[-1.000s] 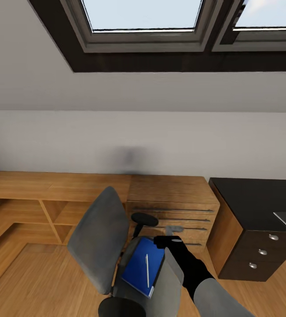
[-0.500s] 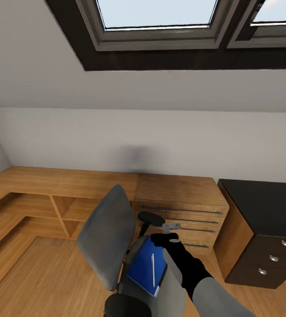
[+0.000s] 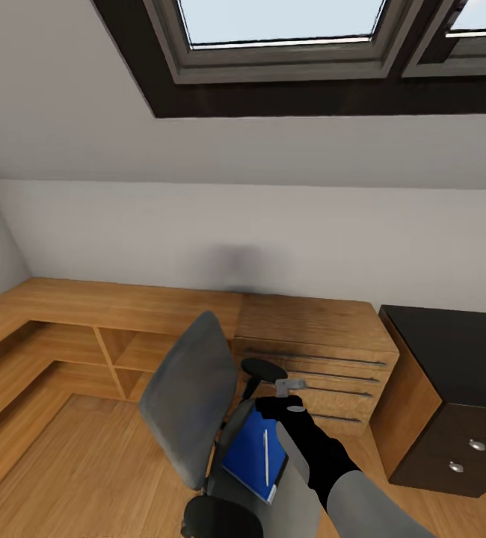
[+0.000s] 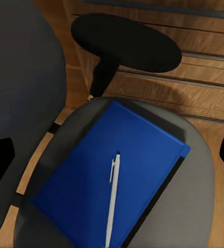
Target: In the bedroom, organize the workspace by keeping the computer under the desk, ensuring the monitor is on the desk, placing the keyboard on the desk next to the monitor, placing the mouse on the desk next to the keyboard, moving the folder from the swivel chair onto the desk next to the mouse, stacking the notebook on top of the folder with the pen on top of the notebook, and positioning the swivel chair next to the desk.
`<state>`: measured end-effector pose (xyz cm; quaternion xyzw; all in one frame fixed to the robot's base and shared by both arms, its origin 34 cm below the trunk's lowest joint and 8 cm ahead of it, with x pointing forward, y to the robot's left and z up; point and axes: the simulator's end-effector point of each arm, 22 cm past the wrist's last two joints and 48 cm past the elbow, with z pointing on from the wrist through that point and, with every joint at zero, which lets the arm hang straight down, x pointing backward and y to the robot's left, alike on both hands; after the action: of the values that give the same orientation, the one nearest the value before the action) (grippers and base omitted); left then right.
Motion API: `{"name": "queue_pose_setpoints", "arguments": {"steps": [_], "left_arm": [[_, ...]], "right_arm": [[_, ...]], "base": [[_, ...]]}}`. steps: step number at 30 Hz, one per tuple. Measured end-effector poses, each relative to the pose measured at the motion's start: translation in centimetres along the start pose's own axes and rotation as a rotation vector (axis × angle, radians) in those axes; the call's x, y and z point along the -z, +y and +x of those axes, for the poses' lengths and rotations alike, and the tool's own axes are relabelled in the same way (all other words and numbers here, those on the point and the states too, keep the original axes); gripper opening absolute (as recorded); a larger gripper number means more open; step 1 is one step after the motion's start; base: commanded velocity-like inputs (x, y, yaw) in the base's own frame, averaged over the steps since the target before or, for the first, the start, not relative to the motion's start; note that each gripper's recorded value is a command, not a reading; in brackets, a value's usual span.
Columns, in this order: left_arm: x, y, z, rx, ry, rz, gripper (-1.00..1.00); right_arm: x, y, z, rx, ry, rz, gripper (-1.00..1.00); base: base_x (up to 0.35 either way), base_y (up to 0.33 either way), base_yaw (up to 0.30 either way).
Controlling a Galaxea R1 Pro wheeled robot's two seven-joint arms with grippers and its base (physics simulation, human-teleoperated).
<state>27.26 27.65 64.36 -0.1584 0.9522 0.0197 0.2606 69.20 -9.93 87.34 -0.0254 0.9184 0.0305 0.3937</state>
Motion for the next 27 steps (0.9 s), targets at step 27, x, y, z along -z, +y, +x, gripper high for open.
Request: {"name": "queue_pose_setpoints", "arguments": {"steps": [27], "left_arm": [[0.0,0.0,0.1,-0.001,0.002,0.001,1.0]], "right_arm": [[-0.5,-0.5,3.0,0.014,0.062,0.009,1.0]], "base": [[0.0,0.0,0.007]]}}
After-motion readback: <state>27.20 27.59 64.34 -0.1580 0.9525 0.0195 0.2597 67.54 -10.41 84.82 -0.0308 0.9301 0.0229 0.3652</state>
